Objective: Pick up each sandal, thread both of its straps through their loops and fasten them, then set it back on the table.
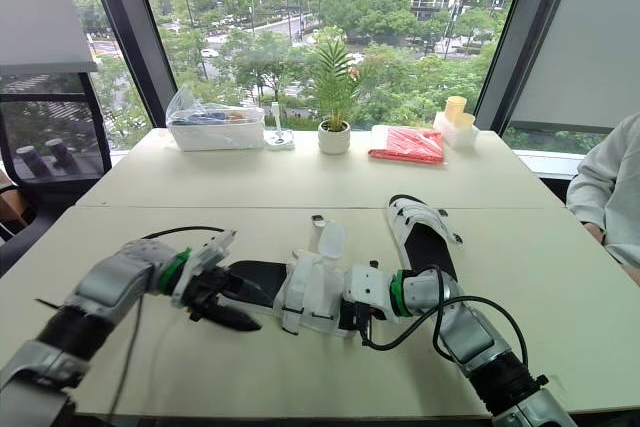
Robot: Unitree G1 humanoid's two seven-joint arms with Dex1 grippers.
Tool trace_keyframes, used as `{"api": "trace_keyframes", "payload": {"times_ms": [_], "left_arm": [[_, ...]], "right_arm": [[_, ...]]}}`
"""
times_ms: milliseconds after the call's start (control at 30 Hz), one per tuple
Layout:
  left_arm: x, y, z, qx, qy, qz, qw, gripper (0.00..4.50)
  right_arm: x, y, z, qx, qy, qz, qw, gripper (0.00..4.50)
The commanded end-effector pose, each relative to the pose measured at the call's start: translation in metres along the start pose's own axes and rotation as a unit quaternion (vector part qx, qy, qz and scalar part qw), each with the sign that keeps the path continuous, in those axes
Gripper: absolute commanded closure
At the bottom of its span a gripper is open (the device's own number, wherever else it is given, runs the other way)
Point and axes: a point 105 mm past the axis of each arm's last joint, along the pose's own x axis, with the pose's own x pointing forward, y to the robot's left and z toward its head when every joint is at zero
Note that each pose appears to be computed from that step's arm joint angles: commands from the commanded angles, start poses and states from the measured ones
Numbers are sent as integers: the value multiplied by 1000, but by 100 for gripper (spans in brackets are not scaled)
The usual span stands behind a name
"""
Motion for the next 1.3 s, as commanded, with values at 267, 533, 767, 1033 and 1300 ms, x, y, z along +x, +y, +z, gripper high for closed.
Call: {"api": "trace_keyframes", "payload": {"times_ms": [267,533,767,1033,1300], "left_arm": [[30,1,6,119,-55,45,990,111],[35,-1,-7,111,-32,29,993,111],[28,4,-13,104,-26,47,993,111],[43,15,-15,98,-40,52,993,111],[57,9,-20,91,-41,27,995,249]], "right_arm": [[13,39,-37,52,60,77,994,450],[11,40,-38,51,62,77,994,450],[12,41,-39,50,64,79,994,450],[12,39,-38,46,64,78,994,450],[11,40,-40,48,66,78,994,450]]}}
